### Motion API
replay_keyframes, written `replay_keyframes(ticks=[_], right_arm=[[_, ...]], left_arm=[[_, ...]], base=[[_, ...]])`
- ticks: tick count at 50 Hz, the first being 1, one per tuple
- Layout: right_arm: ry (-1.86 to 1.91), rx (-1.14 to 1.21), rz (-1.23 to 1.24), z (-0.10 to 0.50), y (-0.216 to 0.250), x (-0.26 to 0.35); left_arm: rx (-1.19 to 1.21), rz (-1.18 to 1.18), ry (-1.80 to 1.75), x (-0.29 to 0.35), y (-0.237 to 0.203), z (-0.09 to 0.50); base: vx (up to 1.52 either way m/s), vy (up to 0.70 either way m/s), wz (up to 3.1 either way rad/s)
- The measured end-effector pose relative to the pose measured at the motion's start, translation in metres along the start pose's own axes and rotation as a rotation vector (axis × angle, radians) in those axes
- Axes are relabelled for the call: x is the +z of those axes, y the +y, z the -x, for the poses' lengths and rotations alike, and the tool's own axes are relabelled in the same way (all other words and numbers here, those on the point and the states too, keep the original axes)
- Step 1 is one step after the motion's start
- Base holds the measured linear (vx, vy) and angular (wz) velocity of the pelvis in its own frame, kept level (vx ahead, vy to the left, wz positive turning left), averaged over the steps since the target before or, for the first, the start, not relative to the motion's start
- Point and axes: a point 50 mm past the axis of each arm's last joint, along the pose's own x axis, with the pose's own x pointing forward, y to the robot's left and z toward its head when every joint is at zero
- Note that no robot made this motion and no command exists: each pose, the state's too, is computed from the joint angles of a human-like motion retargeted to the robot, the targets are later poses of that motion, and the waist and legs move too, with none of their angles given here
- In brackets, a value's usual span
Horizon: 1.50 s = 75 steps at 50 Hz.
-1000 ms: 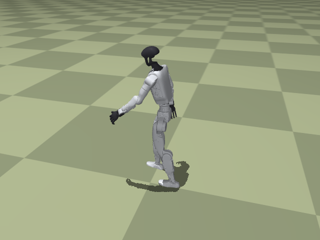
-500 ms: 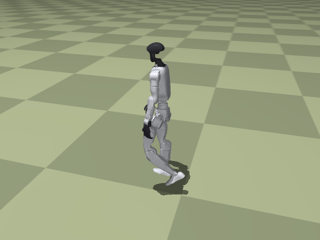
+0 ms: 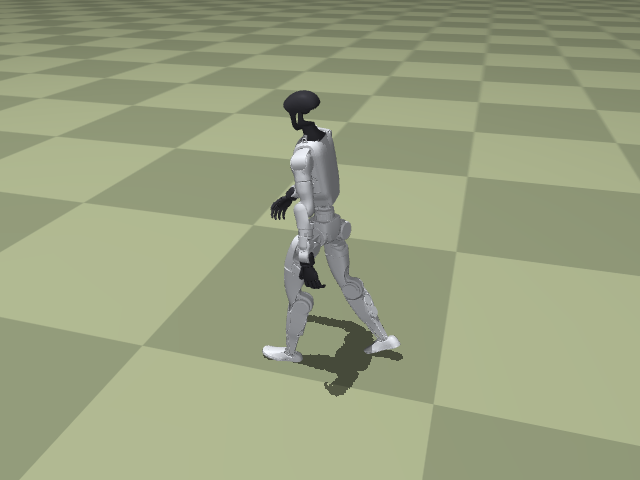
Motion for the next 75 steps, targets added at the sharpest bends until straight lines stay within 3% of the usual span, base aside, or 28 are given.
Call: replay_keyframes(ticks=[6, 10, 14, 18, 27, 35, 45, 67, 71, 75], right_arm=[[0.274, 0.057, -0.010, 0.029, 0.053, -0.076], [0.423, 0.048, -0.019, 0.054, 0.070, -0.117], [0.531, 0.101, -0.062, 0.077, 0.082, -0.145], [0.600, 0.181, -0.120, 0.092, 0.088, -0.160], [0.531, 0.249, -0.216, 0.091, 0.093, -0.151], [0.499, 0.152, -0.271, 0.081, 0.075, -0.144], [0.492, 0.146, -0.282, 0.077, 0.070, -0.141], [0.544, 0.270, -0.128, 0.079, 0.080, -0.145], [0.551, 0.232, -0.125, 0.071, 0.070, -0.140], [0.525, 0.155, -0.135, 0.056, 0.052, -0.127]], left_arm=[[0.361, -0.438, -0.259, 0.129, 0.052, 0.034], [0.613, -0.794, -0.617, 0.236, 0.055, 0.096], [0.712, -1.120, -1.008, 0.317, 0.021, 0.183], [0.759, -1.402, -1.321, 0.354, -0.030, 0.274], [0.944, -1.873, -1.883, 0.331, -0.133, 0.409], [0.995, -1.977, -2.265, 0.288, -0.182, 0.463], [1.012, -2.039, -2.326, 0.274, -0.195, 0.477], [1.006, -2.062, -1.866, 0.309, -0.152, 0.425], [0.924, -1.964, -1.818, 0.318, -0.140, 0.411], [0.781, -1.721, -1.773, 0.332, -0.116, 0.389]], base=[[0.53, 0.22, 0.31], [0.39, 0.14, 0.67], [0.36, 0.06, 0.83], [0.36, -0.01, 1.02], [0.27, -0.06, 0.36], [0.18, -0.07, 0.11], [0.15, -0.08, -0.10], [0.21, -0.14, 0.01], [0.30, -0.04, -0.23], [0.35, 0.02, -0.57]])
